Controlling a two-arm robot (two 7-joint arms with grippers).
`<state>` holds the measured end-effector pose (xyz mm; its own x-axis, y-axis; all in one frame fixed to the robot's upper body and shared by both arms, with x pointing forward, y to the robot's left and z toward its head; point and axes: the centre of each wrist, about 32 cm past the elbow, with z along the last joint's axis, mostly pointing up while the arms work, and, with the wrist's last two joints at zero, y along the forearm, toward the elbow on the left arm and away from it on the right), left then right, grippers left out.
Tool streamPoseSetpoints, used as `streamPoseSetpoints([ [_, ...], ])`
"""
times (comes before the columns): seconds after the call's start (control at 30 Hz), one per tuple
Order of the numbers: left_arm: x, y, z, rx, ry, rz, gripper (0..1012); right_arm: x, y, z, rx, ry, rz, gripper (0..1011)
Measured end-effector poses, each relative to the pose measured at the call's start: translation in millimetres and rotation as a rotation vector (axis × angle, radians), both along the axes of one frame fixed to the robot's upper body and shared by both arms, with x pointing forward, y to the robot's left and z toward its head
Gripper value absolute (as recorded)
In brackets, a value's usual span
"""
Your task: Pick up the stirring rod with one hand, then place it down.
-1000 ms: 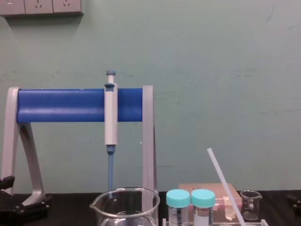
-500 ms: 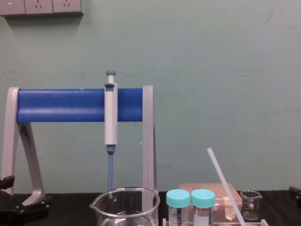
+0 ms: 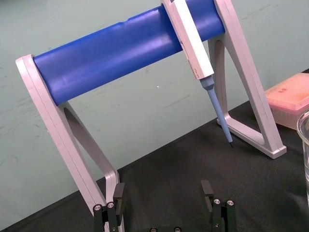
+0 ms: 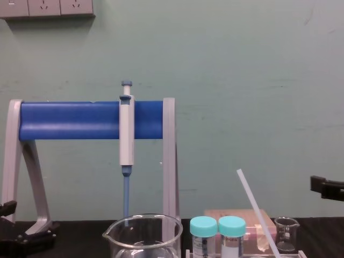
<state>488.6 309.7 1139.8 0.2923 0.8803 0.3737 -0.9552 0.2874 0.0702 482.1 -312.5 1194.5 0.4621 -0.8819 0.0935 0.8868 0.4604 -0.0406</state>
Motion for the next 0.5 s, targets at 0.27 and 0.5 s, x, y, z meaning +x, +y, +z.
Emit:
streamPoseSetpoints([
  [0.27, 0.0, 0.0, 0.0, 0.0, 0.0, 0.0, 1000, 1.0, 6.8, 11.4, 0.012, 0.041, 0.114, 1002],
  [0.5, 0.0, 0.0, 0.0, 0.0, 0.0, 0.0, 1000, 7.6, 14.6, 18.0, 0.0, 0.073, 0.193, 1002],
])
